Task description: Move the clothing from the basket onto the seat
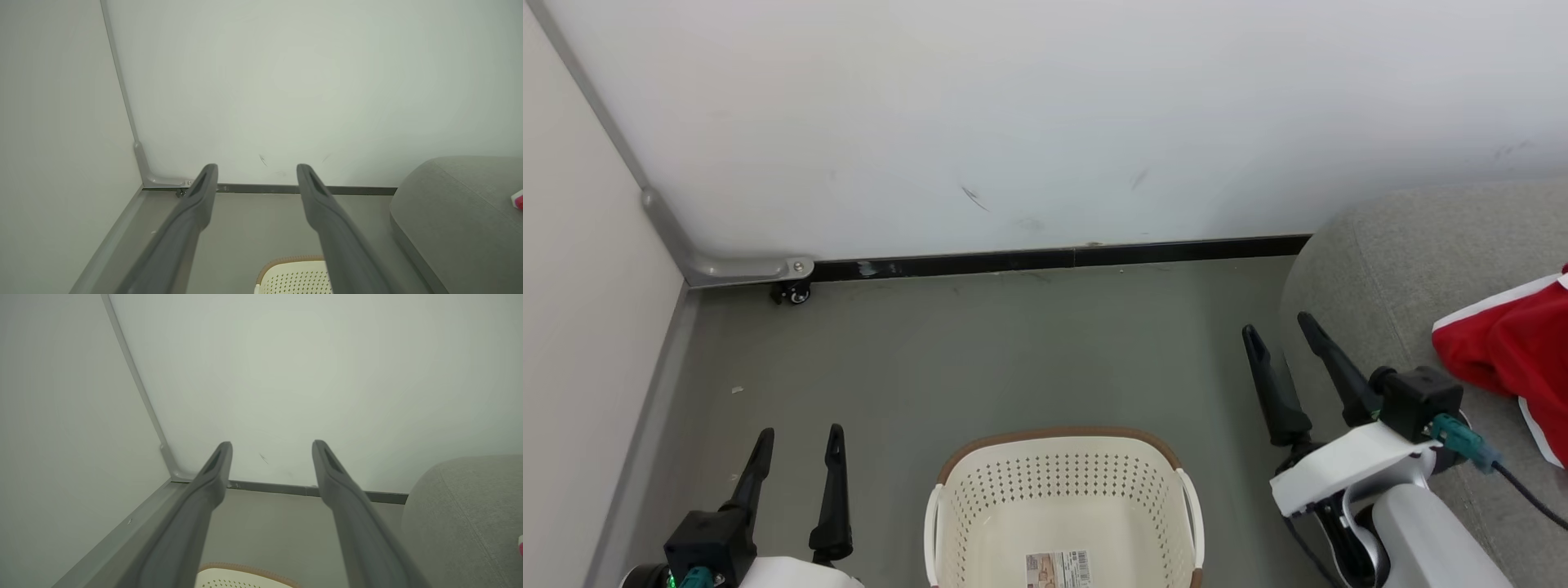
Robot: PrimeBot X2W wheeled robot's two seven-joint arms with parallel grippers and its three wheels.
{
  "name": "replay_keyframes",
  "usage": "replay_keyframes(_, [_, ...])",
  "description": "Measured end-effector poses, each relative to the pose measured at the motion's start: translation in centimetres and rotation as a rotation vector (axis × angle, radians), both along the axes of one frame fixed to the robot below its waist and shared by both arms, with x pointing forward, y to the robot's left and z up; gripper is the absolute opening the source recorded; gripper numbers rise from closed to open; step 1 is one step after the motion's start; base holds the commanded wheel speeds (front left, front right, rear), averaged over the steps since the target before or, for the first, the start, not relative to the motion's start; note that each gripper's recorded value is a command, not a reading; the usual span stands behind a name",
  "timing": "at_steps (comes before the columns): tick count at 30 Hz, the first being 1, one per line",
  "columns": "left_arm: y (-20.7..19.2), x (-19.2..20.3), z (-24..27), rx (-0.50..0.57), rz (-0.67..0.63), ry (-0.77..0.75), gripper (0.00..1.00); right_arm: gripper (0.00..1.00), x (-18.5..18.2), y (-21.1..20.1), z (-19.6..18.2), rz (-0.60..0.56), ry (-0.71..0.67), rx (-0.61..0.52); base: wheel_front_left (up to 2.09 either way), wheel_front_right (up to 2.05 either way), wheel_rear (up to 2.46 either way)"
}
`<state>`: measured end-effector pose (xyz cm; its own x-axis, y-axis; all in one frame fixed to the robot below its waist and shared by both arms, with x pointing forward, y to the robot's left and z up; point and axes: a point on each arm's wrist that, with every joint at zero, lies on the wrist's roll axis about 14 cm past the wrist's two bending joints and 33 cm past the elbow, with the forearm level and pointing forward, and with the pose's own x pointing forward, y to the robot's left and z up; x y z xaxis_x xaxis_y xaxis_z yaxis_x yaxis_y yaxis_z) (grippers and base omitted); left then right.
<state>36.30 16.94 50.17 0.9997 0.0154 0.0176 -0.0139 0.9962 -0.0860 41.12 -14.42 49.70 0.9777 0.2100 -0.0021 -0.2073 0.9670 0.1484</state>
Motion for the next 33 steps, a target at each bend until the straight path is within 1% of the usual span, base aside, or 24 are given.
replay_keyframes(4, [0.7,-0.7,0.1,-0.002,0.029,-0.002,1.0,1.0,-0.8,1.2,-0.8,0.015,0.018,0.01,0.0,0.0,0.0])
replay_keyframes(11, [1.0,-1.8,0.5,0.002,0.053,-0.018,1.0,1.0,-2.4,1.7,-2.2,0.013,0.052,0.023,0.0,0.0,0.0])
replay_keyframes(18, [1.5,-2.3,0.6,0.004,0.072,-0.024,1.0,1.0,-4.1,2.6,-3.0,0.028,0.076,0.012,0.0,0.0,0.0])
replay_keyframes(26, [1.5,-2.8,0.5,0.005,0.071,-0.021,1.0,1.0,-5.9,1.9,-4.2,0.004,0.115,0.009,0.0,0.0,0.0])
replay_keyframes(33, [0.9,-2.7,0.8,0.017,0.05,-0.036,1.0,1.0,-6.8,1.9,-4.1,0.004,0.117,-0.005,0.0,0.0,0.0])
